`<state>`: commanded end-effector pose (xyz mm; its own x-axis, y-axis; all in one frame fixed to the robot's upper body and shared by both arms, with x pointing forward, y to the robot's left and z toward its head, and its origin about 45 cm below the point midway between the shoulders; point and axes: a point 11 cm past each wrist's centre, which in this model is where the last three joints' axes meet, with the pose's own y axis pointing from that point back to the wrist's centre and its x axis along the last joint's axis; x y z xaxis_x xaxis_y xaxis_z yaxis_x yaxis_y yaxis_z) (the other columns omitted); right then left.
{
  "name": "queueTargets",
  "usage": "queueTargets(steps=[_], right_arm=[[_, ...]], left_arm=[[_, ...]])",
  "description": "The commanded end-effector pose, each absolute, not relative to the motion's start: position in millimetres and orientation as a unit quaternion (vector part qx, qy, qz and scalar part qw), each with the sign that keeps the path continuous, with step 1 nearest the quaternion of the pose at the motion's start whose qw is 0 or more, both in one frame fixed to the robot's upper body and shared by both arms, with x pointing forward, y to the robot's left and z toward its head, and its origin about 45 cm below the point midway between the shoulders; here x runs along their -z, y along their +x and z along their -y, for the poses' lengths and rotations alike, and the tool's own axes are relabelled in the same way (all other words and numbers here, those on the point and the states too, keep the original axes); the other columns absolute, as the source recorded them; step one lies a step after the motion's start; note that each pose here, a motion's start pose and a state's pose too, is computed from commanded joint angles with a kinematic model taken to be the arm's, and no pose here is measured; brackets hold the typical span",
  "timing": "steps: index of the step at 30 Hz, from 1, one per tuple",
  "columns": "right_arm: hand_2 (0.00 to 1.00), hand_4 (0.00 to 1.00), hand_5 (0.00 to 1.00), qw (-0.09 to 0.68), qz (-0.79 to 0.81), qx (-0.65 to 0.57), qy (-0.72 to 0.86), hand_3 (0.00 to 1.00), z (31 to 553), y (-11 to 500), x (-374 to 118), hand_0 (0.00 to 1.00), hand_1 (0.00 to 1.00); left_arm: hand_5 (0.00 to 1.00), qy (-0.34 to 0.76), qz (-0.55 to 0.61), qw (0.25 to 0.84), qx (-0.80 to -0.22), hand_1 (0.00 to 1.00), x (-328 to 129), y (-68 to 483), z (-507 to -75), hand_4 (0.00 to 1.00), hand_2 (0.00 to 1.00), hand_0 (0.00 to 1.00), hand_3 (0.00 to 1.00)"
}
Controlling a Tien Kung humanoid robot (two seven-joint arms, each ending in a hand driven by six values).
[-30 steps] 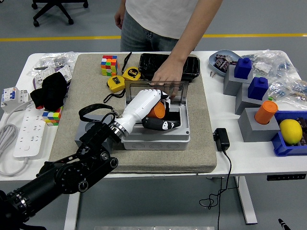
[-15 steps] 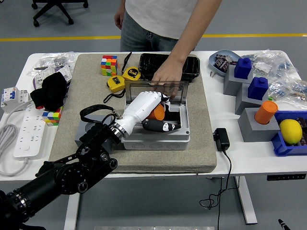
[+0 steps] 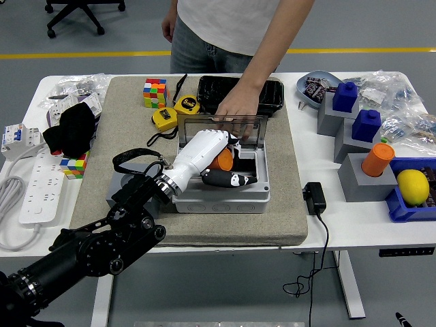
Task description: Fetch the battery,place it into the box,close the lid of the box
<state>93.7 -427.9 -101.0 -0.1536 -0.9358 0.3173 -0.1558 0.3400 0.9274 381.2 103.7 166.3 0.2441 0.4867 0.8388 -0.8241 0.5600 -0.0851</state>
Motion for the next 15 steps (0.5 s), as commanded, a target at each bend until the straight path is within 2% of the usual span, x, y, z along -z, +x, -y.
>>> queueTargets(steps=[11,12,15], right_arm=[[0.802,0.998,0.998,0.495,0.651,0.393,0.421,0.806,427.6,94.9,100.8,0.968,0.853],[0.800,0.998,0.998,0.495,0.651,0.393,0.420,0.806,427.6,95.0,100.8,0.968,0.851],[0.800,0.998,0.998,0.495,0.651,0.392,0.421,0.806,427.7,95.3,100.7,0.968,0.851]], left_arm=[[0.469,0.191,0.445,0.764,-0.426,0.002,-167.0,381.7,-104.0,0.998,0.080,0.089,0.119],[0.490,0.190,0.445,0.764,-0.427,0.028,-167.3,381.7,-104.1,0.998,0.113,0.127,0.253],[0.490,0.185,0.446,0.764,-0.428,0.028,-168.9,382.2,-104.3,0.998,0.113,0.127,0.253]])
